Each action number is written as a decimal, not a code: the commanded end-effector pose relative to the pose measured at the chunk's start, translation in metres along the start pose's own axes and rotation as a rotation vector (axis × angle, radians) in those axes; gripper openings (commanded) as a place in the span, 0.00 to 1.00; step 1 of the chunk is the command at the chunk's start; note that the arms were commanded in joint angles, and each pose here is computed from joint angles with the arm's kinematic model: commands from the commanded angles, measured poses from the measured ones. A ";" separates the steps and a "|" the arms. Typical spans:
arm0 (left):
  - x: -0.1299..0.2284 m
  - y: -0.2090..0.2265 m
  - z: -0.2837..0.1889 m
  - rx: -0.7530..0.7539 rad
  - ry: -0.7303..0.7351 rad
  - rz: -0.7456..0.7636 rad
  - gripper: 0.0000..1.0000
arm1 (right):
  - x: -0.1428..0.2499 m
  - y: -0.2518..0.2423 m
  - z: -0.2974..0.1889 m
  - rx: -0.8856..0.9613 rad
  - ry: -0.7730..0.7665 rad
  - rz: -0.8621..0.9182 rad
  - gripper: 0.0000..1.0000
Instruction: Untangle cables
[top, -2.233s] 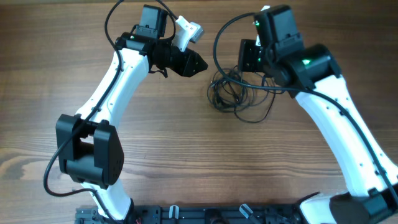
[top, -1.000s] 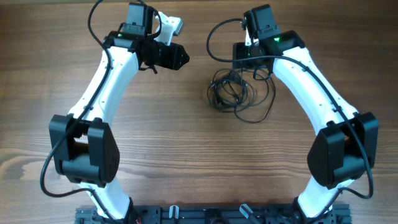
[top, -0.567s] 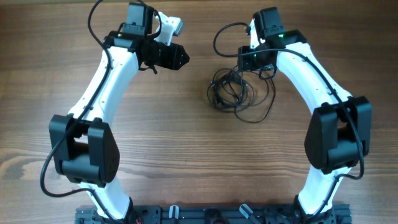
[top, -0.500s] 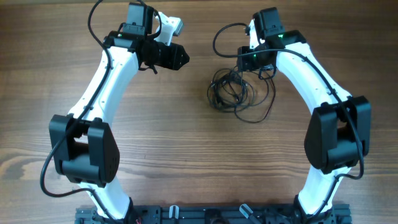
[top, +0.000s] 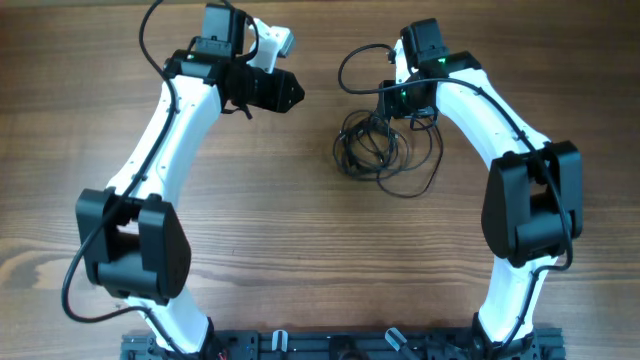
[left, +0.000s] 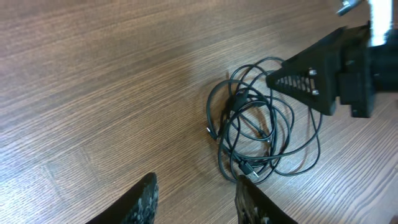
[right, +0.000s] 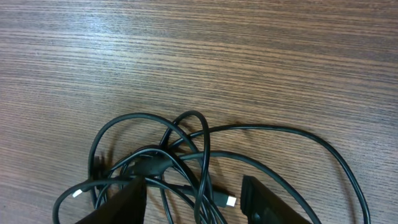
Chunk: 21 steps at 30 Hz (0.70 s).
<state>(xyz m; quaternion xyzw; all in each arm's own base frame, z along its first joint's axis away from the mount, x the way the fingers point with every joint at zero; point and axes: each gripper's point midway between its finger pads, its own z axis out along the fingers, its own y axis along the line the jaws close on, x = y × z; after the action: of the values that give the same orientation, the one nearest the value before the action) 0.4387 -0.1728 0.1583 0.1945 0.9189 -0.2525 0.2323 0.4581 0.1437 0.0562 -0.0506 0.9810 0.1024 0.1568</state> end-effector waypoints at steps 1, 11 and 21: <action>-0.019 -0.018 -0.030 0.014 -0.079 0.042 0.42 | 0.004 0.003 0.009 -0.015 0.019 -0.014 0.50; -0.016 -0.021 -0.034 0.014 -0.071 0.040 0.43 | 0.020 -0.005 0.022 0.003 0.044 -0.005 0.46; -0.016 -0.021 -0.034 0.014 -0.071 0.044 0.43 | 0.021 -0.002 0.026 -0.020 0.037 0.010 0.40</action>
<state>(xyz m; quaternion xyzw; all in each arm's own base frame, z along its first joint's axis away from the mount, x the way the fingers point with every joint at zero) 0.4309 -0.1713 0.1830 0.1984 0.9133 -0.2525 0.2505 0.4495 0.1418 0.0348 -0.0495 0.9822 0.1026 0.1491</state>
